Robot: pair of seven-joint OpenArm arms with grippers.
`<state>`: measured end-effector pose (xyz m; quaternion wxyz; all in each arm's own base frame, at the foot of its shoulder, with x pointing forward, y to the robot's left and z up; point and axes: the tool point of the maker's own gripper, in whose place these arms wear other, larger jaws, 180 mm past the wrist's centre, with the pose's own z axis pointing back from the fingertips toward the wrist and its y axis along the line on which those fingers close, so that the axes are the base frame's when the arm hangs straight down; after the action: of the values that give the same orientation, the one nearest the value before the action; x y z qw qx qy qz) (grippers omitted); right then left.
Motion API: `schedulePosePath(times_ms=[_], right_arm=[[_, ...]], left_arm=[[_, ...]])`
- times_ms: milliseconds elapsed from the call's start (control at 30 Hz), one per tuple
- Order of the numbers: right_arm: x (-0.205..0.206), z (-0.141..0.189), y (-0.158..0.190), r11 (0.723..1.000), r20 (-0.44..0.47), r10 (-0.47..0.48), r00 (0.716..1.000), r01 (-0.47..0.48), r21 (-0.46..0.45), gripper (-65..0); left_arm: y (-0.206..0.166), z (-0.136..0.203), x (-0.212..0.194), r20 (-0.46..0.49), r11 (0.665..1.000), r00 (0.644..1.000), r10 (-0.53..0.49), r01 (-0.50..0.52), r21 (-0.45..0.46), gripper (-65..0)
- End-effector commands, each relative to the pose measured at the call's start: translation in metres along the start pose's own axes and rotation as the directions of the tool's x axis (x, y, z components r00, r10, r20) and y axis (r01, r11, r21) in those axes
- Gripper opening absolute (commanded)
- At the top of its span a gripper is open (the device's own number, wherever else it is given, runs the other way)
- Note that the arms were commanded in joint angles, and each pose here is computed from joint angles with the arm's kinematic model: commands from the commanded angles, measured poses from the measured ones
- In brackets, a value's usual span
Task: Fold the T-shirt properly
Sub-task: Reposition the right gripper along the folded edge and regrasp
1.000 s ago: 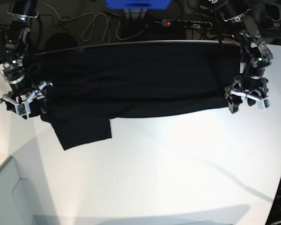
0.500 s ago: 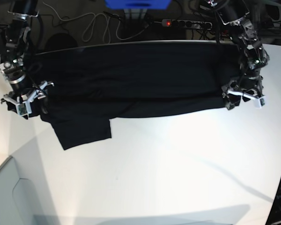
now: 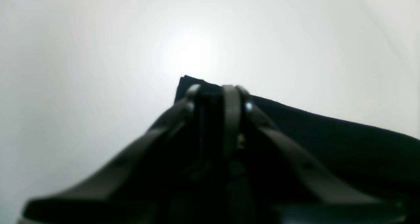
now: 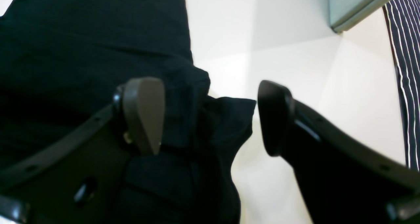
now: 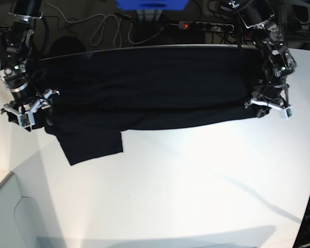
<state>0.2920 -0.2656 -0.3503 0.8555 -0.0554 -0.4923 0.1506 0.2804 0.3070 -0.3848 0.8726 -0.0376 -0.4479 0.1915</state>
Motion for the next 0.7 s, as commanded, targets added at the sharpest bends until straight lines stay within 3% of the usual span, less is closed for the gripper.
schedulePosePath(times_ms=[0,233,333,600,667], right_arm=[[0.015,0.002,-0.009,1.000,0.049,0.013,0.999,-0.012,-0.017,-22.1],[0.022,0.000,-0.011,1.000,0.066,0.014,0.998,-0.013,-0.023,-21.9],[0.025,0.000,-0.012,1.000,0.074,0.017,0.997,-0.015,-0.026,-21.7],[0.055,-0.005,-0.023,0.998,0.137,0.028,0.990,-0.021,-0.055,-21.2],[0.051,-0.021,-0.022,0.999,0.068,0.012,0.998,-0.010,-0.040,-21.2]], left_arm=[[-0.003,0.002,0.021,0.059,1.000,0.998,-0.016,0.017,-0.013,-56.6],[-0.001,0.004,0.020,0.058,1.000,0.998,-0.014,0.015,-0.007,-57.7],[0.000,0.004,0.019,0.056,1.000,0.998,-0.013,0.013,-0.004,-65.0],[0.005,0.007,0.011,0.037,1.000,0.999,-0.018,0.018,0.006,-65.0],[0.005,0.007,0.011,0.036,1.000,0.999,-0.022,0.022,0.008,-65.0]])
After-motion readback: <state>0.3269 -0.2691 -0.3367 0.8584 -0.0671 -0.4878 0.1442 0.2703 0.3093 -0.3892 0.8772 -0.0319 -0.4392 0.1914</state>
